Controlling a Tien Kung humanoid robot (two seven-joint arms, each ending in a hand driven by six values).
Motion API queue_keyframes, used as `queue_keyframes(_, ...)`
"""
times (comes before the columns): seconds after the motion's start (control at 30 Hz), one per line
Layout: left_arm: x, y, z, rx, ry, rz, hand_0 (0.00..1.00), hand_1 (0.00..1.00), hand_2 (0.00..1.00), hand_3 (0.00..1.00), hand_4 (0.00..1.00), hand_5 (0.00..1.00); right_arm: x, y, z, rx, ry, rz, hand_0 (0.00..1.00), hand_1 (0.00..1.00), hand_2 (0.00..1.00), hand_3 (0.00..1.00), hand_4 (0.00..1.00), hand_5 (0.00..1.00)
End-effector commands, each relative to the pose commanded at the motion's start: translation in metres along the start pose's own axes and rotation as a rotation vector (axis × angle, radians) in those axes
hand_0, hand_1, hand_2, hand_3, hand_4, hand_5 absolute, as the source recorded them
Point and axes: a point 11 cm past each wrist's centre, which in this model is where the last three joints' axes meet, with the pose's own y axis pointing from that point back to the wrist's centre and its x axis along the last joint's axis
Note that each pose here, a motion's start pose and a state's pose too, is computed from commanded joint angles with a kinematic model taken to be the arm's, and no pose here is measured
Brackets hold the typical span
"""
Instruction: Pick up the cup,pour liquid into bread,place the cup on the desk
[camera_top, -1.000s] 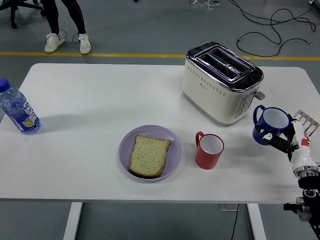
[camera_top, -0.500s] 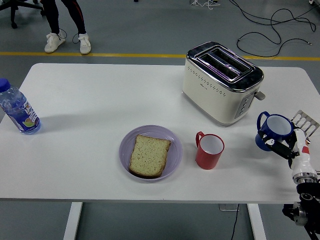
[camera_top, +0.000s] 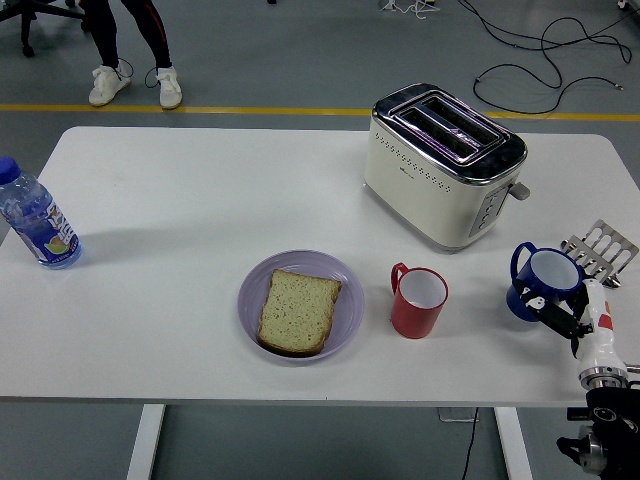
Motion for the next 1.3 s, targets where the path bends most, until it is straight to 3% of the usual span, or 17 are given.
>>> queue_keyframes(1.3, 0.0, 0.0, 0.003, -0.004, -0.004, 0.0, 0.667, 0.708, 0.734, 0.651, 0.412, 0.943, -0.011, 0.005, 0.015, -0.026, 0.076, -0.05, 0.554, 0.458, 0.536, 0.552, 0.594, 0.151)
